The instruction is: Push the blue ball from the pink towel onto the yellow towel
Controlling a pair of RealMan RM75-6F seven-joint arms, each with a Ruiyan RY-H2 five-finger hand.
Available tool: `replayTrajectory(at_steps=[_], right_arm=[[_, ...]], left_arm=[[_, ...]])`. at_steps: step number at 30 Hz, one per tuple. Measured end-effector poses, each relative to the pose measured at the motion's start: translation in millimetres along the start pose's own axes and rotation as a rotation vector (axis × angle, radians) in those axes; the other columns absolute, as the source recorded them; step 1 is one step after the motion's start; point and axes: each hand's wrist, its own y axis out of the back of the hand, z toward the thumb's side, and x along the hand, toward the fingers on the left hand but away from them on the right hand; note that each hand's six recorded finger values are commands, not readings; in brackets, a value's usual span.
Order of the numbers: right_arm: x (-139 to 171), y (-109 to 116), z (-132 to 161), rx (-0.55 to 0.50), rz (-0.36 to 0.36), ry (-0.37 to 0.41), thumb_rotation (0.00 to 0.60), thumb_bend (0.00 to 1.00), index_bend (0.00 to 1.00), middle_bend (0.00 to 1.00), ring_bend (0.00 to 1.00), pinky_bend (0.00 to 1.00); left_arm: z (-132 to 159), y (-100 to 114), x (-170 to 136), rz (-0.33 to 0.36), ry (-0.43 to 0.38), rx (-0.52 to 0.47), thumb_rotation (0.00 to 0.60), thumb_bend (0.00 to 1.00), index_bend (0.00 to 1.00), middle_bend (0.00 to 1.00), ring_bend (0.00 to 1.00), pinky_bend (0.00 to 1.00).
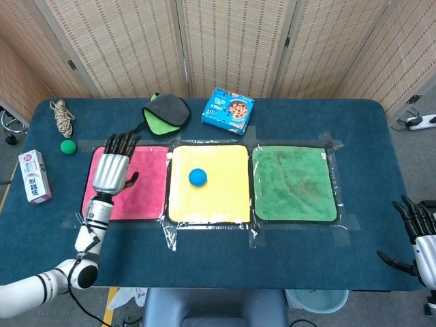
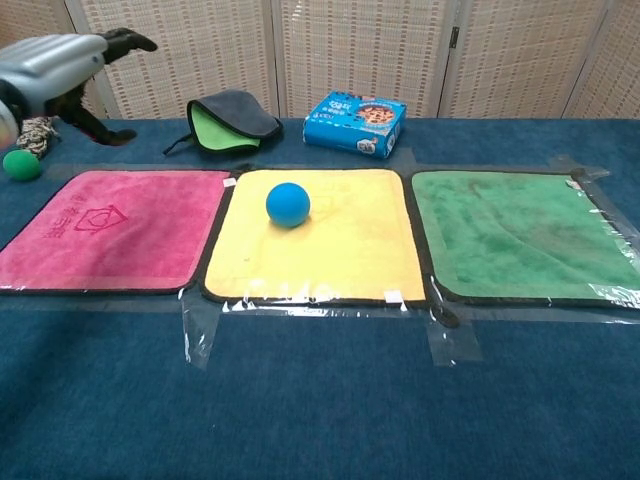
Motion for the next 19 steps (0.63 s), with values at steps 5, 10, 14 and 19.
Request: replayTrajectory(at_steps=[5, 10, 14, 19], right_arm=[[-4.9, -1.7, -0.7, -0.029, 0.013, 0.004, 0.600, 0.08, 0.03, 0.07, 0.08, 0.00], [-10.3, -6.9, 0.4, -0.032, 0.030, 0.016, 0.600, 0.08, 0.07, 0.08, 0.08, 0.00], [-14.0, -11.4, 3.6, -0.038, 0.046, 0.029, 0.600, 0.08, 0.08, 0.08, 0.08, 0.00], [-16.8, -15.5, 7.2, -0.045, 0.065, 0.035, 0.600, 0.08, 0.08, 0.08, 0.08, 0.00]], left_arm=[[-38.4, 11.1, -36.9, -0.017, 0.079, -0.016, 0.600, 0.36, 0.00, 0.00, 0.00, 0.00], [-64.4, 16.7, -76.8, -0.035, 0.139, -0.036, 0.600, 0.36, 0.01, 0.00, 0.00, 0.00], [-77.7, 20.6, -106.7, -0.031, 0.173, -0.038, 0.600, 0.36, 0.02, 0.00, 0.00, 0.00], [-88.5, 29.1, -142.8, 0.008, 0.209, -0.056, 0.600, 0.37, 0.04, 0.00, 0.00, 0.00]])
